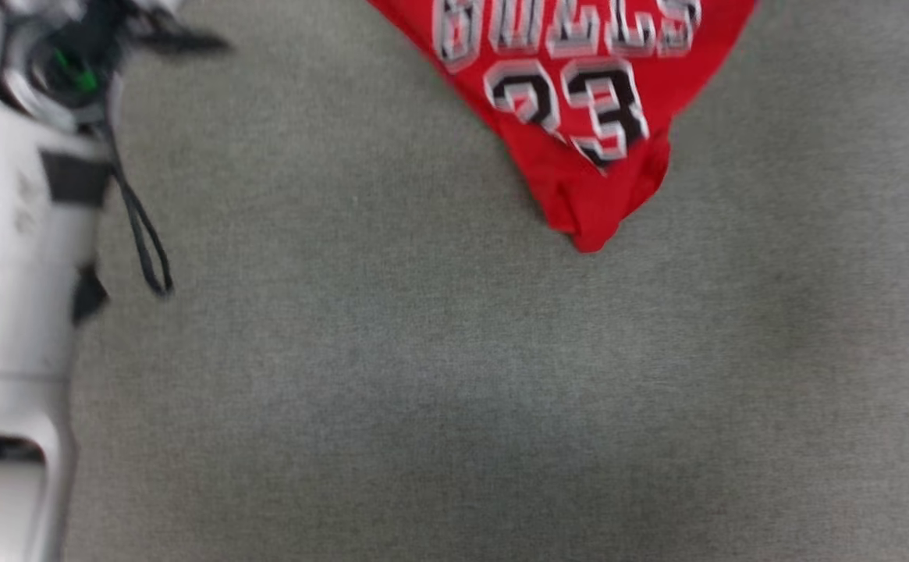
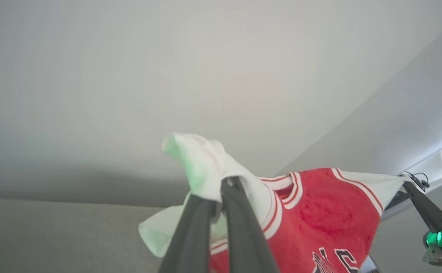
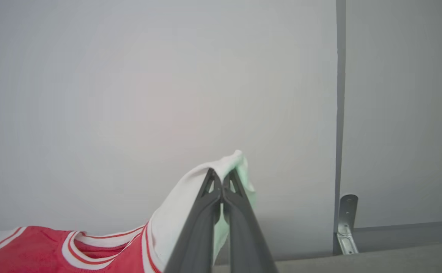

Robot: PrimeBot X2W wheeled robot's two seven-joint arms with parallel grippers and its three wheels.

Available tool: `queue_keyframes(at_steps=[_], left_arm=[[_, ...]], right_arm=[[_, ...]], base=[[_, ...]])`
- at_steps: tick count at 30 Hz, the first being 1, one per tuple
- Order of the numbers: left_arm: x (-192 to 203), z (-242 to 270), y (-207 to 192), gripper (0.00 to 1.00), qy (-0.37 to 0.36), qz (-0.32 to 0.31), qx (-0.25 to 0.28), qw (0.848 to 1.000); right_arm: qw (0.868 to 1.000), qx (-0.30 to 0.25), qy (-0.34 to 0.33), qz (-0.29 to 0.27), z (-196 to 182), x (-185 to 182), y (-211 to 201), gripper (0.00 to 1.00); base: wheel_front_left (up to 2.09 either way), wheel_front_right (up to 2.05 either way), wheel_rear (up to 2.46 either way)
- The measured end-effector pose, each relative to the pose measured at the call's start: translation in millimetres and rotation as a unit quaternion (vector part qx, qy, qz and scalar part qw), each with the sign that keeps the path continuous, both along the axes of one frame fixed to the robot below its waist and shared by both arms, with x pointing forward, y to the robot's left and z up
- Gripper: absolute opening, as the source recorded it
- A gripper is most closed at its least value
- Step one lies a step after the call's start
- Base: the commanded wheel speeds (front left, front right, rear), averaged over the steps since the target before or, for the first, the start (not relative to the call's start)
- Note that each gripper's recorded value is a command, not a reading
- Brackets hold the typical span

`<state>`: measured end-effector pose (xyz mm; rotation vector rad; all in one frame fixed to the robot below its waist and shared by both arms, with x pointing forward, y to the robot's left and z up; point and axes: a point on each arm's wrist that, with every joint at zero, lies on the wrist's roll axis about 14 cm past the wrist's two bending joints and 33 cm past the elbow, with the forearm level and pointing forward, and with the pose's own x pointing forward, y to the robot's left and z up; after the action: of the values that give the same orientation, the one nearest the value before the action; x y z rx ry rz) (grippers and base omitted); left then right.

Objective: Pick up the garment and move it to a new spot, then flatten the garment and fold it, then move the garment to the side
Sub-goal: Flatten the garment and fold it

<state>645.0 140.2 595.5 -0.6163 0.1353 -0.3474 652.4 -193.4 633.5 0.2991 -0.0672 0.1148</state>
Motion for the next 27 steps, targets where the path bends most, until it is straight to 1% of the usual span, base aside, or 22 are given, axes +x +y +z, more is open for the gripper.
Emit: queue_keyframes(at_steps=[3, 8, 11, 15, 18, 20, 22, 25, 27], left_arm=[[23, 20, 23, 0.00, -0.039, 0.052, 0.008, 0.998], [50, 61, 53, 0.00, -0.112, 0.122, 0.010, 0.986], [56, 92, 64, 0.00, -0.163, 0.148, 0.009, 0.975], [53, 141, 78, 0.00, -0.233, 0.183, -0.001, 0.955], [51, 155, 78, 0.00, -0.248, 0.188, -0.018, 0.950], [53, 153, 75, 0.00, -0.239, 0.185, -0.028, 0.953], [56, 143, 70, 0.00, -0.223, 0.175, -0.023, 0.959], [61, 128, 67, 0.00, -0.210, 0.162, -0.040, 0.963], [64, 102, 68, 0.00, -0.181, 0.154, -0.049, 0.970]], right_arm=[[0.999, 0.034, -0.041, -0.007, 22, 18, 5, 0.00], [0.990, 0.087, -0.106, -0.023, 53, 39, 8, 0.00], [0.983, 0.098, -0.150, -0.037, 79, 44, 4, 0.00], [0.972, 0.107, -0.201, -0.056, 116, 45, -4, 0.00], [0.966, 0.102, -0.226, -0.065, 138, 44, -8, 0.00], [0.965, 0.097, -0.235, -0.069, 147, 45, -10, 0.00], [0.965, 0.096, -0.236, -0.070, 146, 48, -10, 0.00], [0.969, 0.085, -0.222, -0.061, 129, 58, -2, 0.00], [0.975, 0.073, -0.201, -0.057, 105, 64, 1, 0.00]], base=[[0.00, 0.00, 0.00], [0.00, 0.00, 0.00], [0.00, 0.00, 0.00], [0.00, 0.00, 0.00], [0.00, 0.00, 0.00], [0.00, 0.00, 0.00], [0.00, 0.00, 0.00], [0.00, 0.00, 0.00], [0.00, 0.00, 0.00]])
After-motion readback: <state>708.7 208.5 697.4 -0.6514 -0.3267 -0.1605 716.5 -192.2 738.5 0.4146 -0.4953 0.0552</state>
